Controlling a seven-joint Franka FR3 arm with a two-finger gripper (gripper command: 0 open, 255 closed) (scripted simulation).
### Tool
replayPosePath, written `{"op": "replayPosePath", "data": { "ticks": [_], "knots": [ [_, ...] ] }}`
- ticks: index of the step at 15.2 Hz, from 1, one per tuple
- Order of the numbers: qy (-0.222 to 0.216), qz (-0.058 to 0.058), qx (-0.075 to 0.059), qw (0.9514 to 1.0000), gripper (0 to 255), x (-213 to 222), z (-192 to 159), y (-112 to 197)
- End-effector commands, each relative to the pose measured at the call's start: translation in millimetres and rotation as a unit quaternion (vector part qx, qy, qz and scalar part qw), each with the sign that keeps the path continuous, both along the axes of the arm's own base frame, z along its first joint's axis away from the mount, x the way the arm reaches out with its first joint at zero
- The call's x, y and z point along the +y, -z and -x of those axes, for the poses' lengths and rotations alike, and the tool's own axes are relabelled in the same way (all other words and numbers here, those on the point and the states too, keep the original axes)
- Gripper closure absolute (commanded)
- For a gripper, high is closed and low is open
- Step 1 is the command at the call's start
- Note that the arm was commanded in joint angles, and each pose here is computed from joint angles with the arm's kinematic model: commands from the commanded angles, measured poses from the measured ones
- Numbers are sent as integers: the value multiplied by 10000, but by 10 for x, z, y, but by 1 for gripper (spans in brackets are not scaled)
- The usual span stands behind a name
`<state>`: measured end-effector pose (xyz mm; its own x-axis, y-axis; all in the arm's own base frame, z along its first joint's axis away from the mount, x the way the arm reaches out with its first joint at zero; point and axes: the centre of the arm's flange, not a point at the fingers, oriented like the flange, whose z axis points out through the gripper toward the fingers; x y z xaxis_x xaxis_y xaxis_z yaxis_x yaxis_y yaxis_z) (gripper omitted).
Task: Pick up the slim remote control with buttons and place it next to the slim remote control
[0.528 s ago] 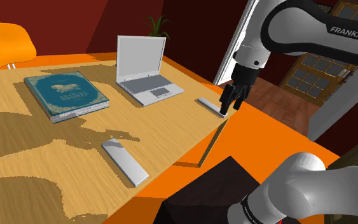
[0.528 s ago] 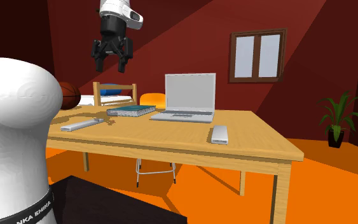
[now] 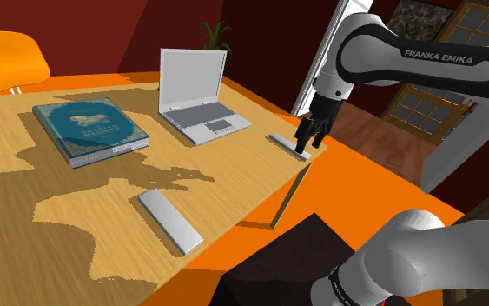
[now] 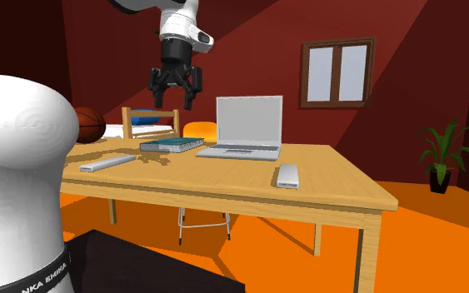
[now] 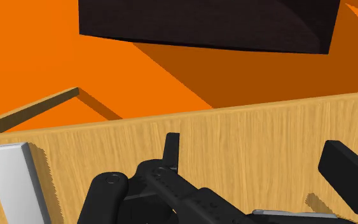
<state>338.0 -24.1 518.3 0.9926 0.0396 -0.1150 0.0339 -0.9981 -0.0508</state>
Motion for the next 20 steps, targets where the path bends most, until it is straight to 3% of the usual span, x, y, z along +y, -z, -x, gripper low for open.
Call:
{"op": "replayPosePath", "data": {
  "ticks": [1, 20],
  "knots": [
    [9, 15, -47, 10000, 0, -205, -140, 137],
    [126, 110, -442, 9989, 0, -1964, -1413, 1199]
  ]
}}
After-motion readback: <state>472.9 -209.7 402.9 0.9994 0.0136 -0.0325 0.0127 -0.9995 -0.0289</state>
